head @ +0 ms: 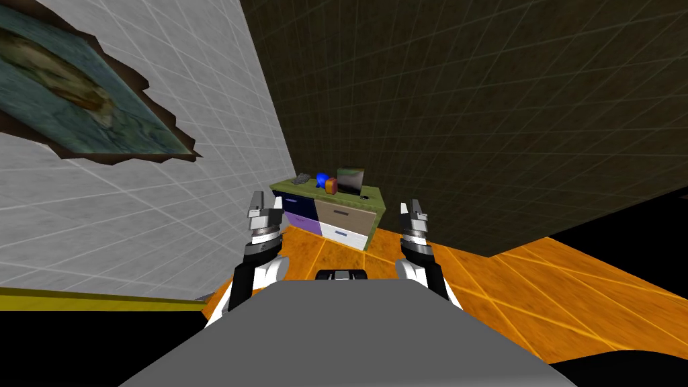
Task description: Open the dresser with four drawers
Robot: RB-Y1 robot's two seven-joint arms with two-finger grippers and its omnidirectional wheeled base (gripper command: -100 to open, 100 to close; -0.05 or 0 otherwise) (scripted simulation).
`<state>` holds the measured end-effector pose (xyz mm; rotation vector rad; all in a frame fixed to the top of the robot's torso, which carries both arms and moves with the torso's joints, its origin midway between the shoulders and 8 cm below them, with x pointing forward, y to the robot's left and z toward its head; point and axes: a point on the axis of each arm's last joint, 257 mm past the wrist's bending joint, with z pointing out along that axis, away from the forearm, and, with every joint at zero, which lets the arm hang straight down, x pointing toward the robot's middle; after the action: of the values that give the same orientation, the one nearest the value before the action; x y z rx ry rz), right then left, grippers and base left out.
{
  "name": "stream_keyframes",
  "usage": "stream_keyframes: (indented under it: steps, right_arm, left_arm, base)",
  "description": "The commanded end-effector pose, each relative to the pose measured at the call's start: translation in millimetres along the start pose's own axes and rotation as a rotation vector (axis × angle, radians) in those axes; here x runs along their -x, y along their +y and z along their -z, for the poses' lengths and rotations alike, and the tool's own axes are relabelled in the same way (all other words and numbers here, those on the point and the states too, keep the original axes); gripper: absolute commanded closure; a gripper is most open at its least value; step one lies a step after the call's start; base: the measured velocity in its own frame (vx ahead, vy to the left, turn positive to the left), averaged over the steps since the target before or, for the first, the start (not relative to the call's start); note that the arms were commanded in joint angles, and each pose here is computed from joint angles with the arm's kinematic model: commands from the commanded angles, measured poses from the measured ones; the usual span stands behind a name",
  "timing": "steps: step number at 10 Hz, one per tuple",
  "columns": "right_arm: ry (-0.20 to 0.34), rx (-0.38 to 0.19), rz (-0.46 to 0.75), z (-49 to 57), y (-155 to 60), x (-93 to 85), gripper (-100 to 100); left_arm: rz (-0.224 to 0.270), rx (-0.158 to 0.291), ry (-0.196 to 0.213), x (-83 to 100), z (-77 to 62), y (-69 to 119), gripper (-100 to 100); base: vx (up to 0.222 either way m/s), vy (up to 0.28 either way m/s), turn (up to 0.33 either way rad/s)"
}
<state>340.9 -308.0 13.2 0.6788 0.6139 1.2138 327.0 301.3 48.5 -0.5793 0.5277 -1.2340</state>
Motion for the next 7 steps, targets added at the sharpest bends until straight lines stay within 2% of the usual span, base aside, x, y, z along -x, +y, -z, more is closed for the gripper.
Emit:
stream_keyframes:
  steps: [1, 2, 7]
  right_arm:
    - [0.0, 0.0, 0.0, 0.0, 0, 0.0, 0]
    - [0.0, 0.0, 0.0, 0.0, 0, 0.0, 0]
    - [0.0, -0.001, 0.0, 0.1, 0, 0.0, 0]
  left_arm:
    - [0.0, 0.0, 0.0, 0.0, 0.0, 0.0, 0]
    - [-0.009, 0.02, 0.046, -8.1, 1.2, 10.7, -100]
    - [-0.018, 0.107, 0.114, -25.6, 10.2, 53.1, -100]
  base:
    - [0.0, 0.0, 0.0]
    - [0.023, -0.005, -0.037]
    - [0.035, -0.005, -0.047]
